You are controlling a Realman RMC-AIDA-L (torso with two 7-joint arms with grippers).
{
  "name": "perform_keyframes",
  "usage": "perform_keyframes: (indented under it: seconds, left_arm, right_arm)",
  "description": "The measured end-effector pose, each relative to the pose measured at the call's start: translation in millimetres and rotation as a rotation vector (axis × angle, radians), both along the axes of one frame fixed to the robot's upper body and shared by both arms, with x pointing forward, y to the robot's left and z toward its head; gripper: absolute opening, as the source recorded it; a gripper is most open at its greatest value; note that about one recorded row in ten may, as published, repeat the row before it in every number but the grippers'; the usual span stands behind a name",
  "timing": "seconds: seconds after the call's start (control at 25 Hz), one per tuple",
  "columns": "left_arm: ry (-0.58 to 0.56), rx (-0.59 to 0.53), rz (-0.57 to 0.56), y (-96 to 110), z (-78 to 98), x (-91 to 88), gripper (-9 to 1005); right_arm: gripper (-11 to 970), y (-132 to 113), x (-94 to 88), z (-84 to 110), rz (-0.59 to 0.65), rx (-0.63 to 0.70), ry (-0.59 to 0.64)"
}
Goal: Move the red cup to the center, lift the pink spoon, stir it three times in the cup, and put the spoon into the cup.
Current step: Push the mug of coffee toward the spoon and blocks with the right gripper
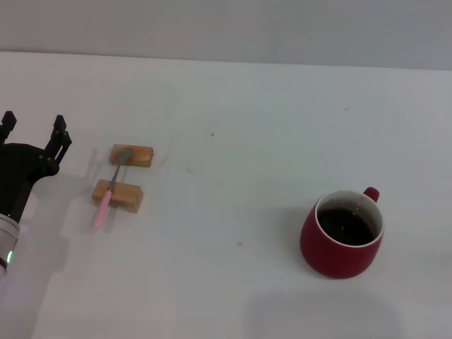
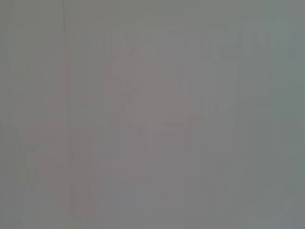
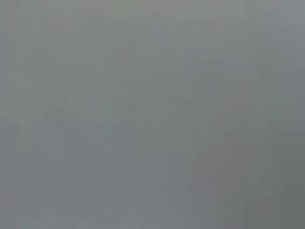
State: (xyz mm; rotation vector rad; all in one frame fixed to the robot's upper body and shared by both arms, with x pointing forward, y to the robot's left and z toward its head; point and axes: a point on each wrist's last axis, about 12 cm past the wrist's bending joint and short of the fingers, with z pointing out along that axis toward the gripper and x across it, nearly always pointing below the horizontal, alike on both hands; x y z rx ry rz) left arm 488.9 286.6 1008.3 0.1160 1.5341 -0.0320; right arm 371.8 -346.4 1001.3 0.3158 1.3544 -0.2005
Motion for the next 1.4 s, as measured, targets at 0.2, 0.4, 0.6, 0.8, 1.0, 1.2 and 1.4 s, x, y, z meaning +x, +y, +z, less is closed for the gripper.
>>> perform_keyframes:
  seconds: [0.2,0.4,0.6,0.8,1.0,1.2,1.4]
  left_arm:
    - [-0.008,-0.004,0.009,1,1.9,2.7,808]
    - [-0.017,-0.005,0.006,0,3.9,5.5,807]
    - [-0.019,-0.003,0.005,0,4.6,7.1,806]
    - [-0.023,-0.003,0.007,1,5.4,7.5,806]
    - [-0.023,-0.004,0.012,2,5.1,6.8,805]
    - [-0.022,-0.005,0.020,4,5.0,6.2,805]
    - [-0.022,-0.005,0.024,5,4.7,5.4,804]
  right_arm:
    - [756,4,4.4,-1.9,0.024,0.001,0.018]
    - [728,12,4.9,-9.1,0.012,-0.024,0.091]
    - [653,21,5.1,-10.4,0.032,0.011,0.092]
    - [565,31,3.9,-11.6,0.059,0.040,0.095]
    - [279,38,-1.4,-13.6,0.078,0.060,0.107]
    - [55,49,-9.3,-16.0,0.140,0.062,0.125]
    - [9,67,-14.7,-18.3,0.218,0.061,0.156]
